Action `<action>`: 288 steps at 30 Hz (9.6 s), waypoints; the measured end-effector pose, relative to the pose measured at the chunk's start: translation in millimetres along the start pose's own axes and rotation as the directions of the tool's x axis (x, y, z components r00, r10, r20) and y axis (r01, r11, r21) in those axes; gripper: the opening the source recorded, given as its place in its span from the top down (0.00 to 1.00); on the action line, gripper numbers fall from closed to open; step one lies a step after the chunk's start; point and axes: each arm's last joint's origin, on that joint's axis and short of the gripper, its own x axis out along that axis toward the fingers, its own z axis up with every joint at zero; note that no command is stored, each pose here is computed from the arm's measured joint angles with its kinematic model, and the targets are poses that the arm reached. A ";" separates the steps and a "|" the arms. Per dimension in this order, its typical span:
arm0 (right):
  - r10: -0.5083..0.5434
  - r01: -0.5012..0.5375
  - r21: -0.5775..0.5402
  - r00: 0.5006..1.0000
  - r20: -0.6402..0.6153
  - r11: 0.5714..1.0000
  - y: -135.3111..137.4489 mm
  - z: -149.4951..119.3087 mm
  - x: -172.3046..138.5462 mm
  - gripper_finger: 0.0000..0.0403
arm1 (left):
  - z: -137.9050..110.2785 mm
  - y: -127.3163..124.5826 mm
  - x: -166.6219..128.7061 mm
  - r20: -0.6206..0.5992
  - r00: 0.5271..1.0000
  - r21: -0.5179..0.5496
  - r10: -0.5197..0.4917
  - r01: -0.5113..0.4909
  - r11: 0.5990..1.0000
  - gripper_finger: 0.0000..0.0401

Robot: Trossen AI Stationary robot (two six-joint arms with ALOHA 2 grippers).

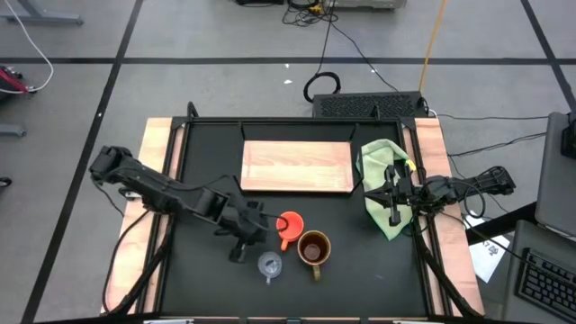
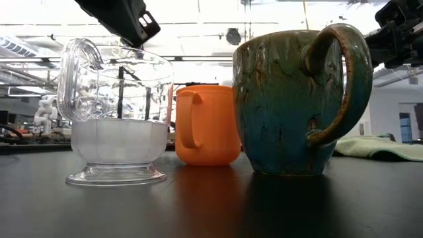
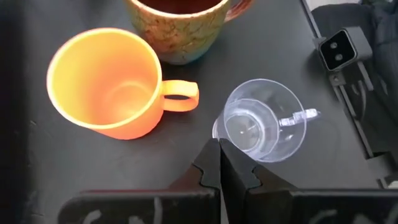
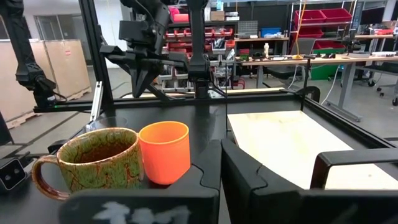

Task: Stack small to large cups/mugs on shelf
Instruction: Put the transparent mug on the shelf

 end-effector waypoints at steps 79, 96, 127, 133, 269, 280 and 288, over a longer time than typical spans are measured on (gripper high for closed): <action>0.000 0.000 -0.004 1.000 -0.016 1.000 0.0 -1.4 0.3 1.00 | 1.9 -0.8 55.8 -0.128 0.991 -0.061 -0.041 0.033 0.998 0.48; -0.001 0.000 -0.007 1.000 -0.030 1.000 0.0 -2.7 0.5 1.00 | 0.4 1.0 65.0 -0.139 0.990 -0.031 -0.036 0.032 0.999 0.48; 0.000 0.000 -0.007 1.000 -0.030 1.000 0.0 -2.8 0.5 1.00 | 1.7 1.0 65.2 -0.125 0.991 0.008 -0.038 0.039 0.999 0.89; 0.000 0.000 -0.007 1.000 -0.030 1.000 0.0 -2.7 0.5 1.00 | 1.5 -0.3 65.0 -0.132 0.988 0.020 -0.085 0.088 0.996 0.98; 0.000 0.000 0.016 0.999 -0.040 1.000 0.1 -3.6 0.7 1.00 | 9.6 224.1 -98.4 -0.104 0.938 -0.213 0.330 -0.345 0.914 1.00; 0.000 0.000 0.016 0.999 -0.040 1.000 0.1 -3.6 0.7 1.00 | -1.7 224.1 -88.0 -0.134 0.928 -0.206 0.347 -0.369 0.906 1.00; 0.000 0.000 0.013 0.999 -0.040 1.000 0.0 -3.6 0.7 1.00 | -12.8 224.4 -80.2 -0.171 0.931 -0.230 0.322 -0.355 0.906 1.00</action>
